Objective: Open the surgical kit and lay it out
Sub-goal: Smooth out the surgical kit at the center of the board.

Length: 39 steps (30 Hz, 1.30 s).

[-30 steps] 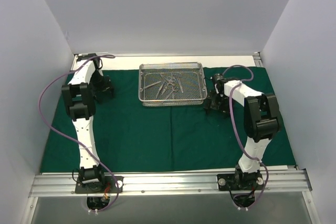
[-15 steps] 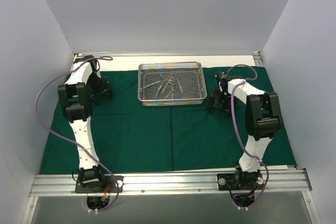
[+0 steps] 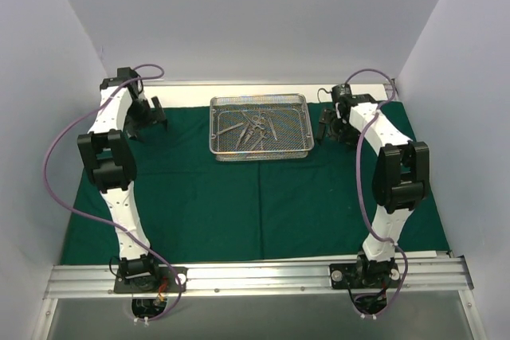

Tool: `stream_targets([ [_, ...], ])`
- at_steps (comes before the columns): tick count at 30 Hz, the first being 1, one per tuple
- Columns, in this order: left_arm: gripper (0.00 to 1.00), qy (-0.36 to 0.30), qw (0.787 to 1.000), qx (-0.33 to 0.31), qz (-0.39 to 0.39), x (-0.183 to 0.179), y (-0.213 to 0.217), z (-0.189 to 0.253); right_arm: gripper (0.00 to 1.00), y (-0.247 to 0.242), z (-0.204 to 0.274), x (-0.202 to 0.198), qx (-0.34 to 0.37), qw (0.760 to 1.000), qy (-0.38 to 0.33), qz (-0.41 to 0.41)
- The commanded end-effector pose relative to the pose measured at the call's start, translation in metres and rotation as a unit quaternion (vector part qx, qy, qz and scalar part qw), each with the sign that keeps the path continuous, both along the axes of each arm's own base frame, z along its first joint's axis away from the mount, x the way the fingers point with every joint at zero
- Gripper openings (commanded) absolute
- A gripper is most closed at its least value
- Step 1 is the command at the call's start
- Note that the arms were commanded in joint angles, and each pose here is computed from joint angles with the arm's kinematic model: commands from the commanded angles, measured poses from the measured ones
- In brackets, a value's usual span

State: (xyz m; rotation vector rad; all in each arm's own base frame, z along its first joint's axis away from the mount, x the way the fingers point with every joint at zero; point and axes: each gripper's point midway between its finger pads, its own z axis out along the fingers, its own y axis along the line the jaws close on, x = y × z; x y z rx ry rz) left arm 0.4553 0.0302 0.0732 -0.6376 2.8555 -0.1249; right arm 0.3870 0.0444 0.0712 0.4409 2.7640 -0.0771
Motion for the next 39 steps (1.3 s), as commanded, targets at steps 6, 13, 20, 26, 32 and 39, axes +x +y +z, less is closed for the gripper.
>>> stream_targets([
  [6,0.97,-0.112,0.993,-0.034,-0.031,0.019,-0.028,0.060,0.87,0.005,0.033,0.015,0.007,1.000,-0.023,0.010],
  [13,0.94,-0.171,0.979,-0.076,-0.082,0.022,-0.075,0.089,0.86,0.012,0.036,0.019,0.020,0.999,-0.039,0.023],
  [20,1.00,-0.090,0.993,-0.046,-0.056,0.010,-0.068,0.057,0.72,-0.008,0.009,0.007,0.017,1.000,-0.011,-0.021],
  [26,1.00,0.001,0.999,0.019,-0.049,0.002,-0.043,0.008,0.73,-0.020,-0.019,0.011,-0.012,1.000,0.015,-0.011],
  [32,1.00,0.033,0.997,0.026,-0.061,0.012,-0.039,-0.029,0.78,-0.041,-0.051,0.010,-0.046,0.997,0.054,-0.010],
  [39,1.00,0.080,0.995,0.017,-0.066,0.011,-0.040,-0.060,0.79,-0.062,-0.079,0.009,-0.040,0.995,0.082,-0.032],
])
